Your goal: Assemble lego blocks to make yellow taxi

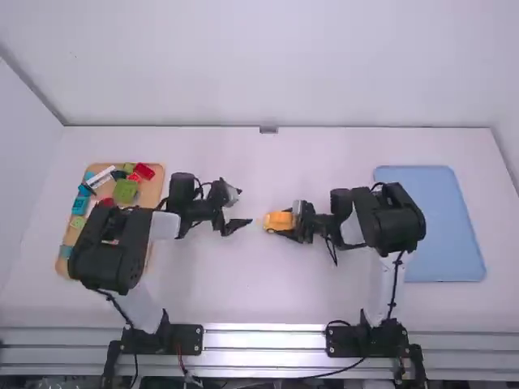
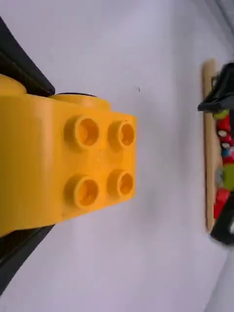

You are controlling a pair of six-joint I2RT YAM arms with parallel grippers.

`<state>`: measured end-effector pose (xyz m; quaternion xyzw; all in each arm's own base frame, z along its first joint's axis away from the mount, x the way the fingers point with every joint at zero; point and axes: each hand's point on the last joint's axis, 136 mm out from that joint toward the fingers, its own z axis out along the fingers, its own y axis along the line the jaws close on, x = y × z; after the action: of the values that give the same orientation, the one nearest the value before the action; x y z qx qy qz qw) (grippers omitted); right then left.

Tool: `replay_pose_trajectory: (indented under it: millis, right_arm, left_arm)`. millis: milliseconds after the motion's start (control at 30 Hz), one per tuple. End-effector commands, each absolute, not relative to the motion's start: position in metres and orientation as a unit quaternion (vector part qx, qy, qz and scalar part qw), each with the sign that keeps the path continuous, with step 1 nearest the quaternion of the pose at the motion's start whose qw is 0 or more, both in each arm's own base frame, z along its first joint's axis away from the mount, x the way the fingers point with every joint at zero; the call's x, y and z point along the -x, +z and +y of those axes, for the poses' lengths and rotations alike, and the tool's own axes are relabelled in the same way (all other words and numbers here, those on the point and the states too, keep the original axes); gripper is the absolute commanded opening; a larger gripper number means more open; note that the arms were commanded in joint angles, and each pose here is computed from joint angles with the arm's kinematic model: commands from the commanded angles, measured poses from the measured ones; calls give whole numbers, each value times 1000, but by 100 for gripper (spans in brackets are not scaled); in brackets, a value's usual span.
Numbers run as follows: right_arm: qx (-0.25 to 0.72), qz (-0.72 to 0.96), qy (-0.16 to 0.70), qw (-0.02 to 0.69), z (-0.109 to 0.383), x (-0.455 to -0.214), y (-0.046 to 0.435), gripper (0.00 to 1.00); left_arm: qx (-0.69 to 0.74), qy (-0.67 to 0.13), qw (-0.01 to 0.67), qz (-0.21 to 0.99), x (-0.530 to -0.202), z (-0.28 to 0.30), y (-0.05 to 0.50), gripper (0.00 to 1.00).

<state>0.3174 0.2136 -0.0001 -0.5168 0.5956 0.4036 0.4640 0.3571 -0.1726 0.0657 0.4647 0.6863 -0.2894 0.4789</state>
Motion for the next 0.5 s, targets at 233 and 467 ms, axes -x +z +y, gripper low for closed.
replay_pose_trajectory:
  millis: [233,467]
  right_arm:
    - [301,782,148,525,57,-375,80,24]
    - [80,844,-78,525,-101,-356,112,29]
  left_arm:
    - [-275,-161,486,814,-387,-124,57,99]
    - [-247,-177,472,827,-387,-124,55,99]
